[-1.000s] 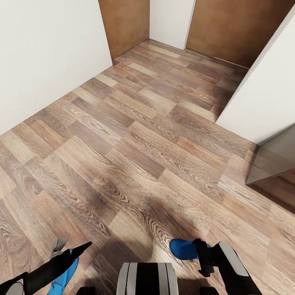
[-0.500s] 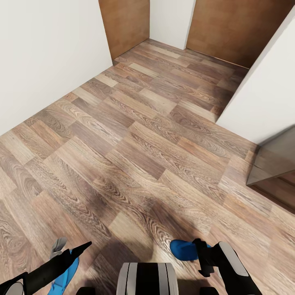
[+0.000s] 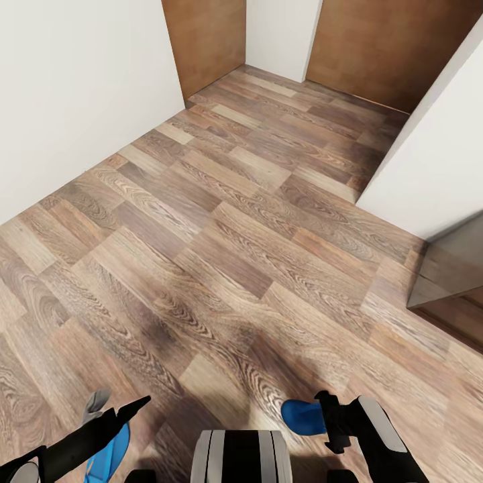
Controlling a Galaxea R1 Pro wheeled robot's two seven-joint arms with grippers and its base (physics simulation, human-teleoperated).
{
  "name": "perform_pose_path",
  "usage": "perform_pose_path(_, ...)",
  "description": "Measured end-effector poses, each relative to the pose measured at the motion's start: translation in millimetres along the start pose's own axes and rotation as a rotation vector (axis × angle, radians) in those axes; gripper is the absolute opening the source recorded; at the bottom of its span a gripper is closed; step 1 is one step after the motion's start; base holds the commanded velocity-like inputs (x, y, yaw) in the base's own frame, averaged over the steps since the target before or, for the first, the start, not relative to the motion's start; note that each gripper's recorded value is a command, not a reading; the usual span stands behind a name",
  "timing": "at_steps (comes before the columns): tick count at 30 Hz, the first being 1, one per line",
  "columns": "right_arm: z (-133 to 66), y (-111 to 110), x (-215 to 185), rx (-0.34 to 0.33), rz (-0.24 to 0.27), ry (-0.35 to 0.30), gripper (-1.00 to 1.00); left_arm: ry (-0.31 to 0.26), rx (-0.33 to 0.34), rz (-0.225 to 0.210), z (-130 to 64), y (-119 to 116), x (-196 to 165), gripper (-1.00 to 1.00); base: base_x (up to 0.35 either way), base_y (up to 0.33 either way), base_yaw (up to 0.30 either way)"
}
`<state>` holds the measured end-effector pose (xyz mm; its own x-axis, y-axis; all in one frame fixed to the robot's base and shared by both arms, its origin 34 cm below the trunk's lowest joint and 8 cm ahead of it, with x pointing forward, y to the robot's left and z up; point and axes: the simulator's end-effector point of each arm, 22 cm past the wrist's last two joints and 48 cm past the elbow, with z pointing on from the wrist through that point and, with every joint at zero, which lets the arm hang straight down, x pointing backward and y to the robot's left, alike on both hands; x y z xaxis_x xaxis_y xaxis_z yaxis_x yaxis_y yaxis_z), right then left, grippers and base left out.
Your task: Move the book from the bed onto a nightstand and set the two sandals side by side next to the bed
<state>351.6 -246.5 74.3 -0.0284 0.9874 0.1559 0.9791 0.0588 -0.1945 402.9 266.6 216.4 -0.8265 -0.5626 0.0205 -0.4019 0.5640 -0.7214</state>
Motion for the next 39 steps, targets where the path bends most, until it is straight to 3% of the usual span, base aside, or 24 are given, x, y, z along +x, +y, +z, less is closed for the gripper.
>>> perform_pose_path(15, 0.1, 0, 0, 0.0, 0.0, 0.0, 1.0, 0.001, 0.0, 0.0, -0.2, 0, 0, 1.0, 0.009, 0.0, 0.0)
perform_pose_path(30, 13.4, -13, -1, 0.037, 0.005, 0.002, 1.0, 0.022, -0.02, -0.023, 4.5, 13, 8, 1.0, 0.0, 0.0, 0.0)
perform_pose_path(39, 13.2, -13, -1, 0.036, 0.005, 0.002, 1.0, 0.021, -0.021, -0.022, 4.4, 13, 8, 1.0, 0.176, 0.0, 0.0)
